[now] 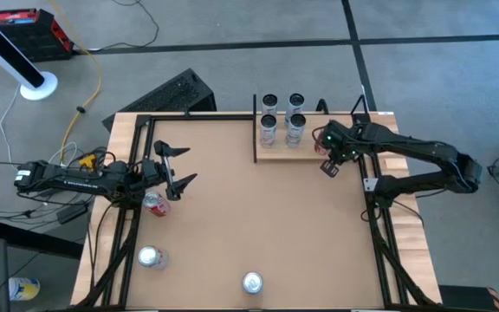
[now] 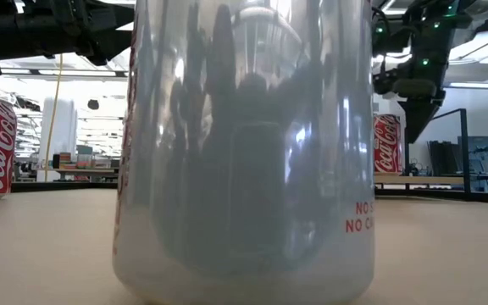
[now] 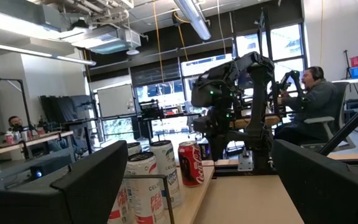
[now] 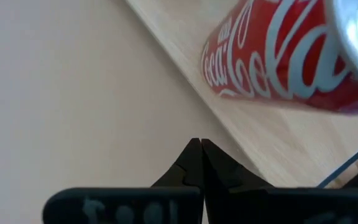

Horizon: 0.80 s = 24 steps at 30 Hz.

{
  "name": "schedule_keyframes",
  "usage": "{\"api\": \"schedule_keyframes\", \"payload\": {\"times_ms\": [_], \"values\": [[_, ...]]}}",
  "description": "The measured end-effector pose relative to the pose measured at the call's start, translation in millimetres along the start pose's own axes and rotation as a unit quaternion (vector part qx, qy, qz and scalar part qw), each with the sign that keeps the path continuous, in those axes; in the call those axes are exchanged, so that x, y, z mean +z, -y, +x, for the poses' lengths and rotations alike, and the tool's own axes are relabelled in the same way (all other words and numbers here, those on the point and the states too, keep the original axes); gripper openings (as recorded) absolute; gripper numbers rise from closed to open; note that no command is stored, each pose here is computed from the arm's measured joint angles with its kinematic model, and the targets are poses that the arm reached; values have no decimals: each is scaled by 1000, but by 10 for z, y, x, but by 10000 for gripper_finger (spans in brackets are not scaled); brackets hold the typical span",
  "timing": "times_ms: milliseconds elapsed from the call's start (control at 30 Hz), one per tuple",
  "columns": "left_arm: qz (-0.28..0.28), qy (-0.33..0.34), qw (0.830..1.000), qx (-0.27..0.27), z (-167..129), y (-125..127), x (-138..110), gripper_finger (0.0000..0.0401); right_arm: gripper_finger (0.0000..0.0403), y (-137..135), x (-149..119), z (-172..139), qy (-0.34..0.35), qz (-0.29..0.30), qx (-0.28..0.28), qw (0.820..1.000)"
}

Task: Place canned beverage on shelf
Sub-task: Put the top red soda can on the shelf

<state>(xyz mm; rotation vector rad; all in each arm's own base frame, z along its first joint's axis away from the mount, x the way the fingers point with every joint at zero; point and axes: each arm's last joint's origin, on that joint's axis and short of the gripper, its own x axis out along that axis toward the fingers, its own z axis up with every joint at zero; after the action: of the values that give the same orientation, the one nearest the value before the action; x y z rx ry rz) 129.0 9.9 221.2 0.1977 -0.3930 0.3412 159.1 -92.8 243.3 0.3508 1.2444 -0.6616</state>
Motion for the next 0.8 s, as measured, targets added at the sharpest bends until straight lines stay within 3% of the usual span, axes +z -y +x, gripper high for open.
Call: {"api": "schedule_keyframes", "payload": {"times_ms": [300,567,800], "values": [[-8,0,1000,0,0,0,0,386,16,-1,35,0,18,2,-1,1000],[-8,0,1000,0,0,0,0,386,16,45,45,-4,30,-8,-79,996],[-8,-3,1000,-1,0,2,-6,386,16,51,49,-5,33,-7,-90,995]]}}
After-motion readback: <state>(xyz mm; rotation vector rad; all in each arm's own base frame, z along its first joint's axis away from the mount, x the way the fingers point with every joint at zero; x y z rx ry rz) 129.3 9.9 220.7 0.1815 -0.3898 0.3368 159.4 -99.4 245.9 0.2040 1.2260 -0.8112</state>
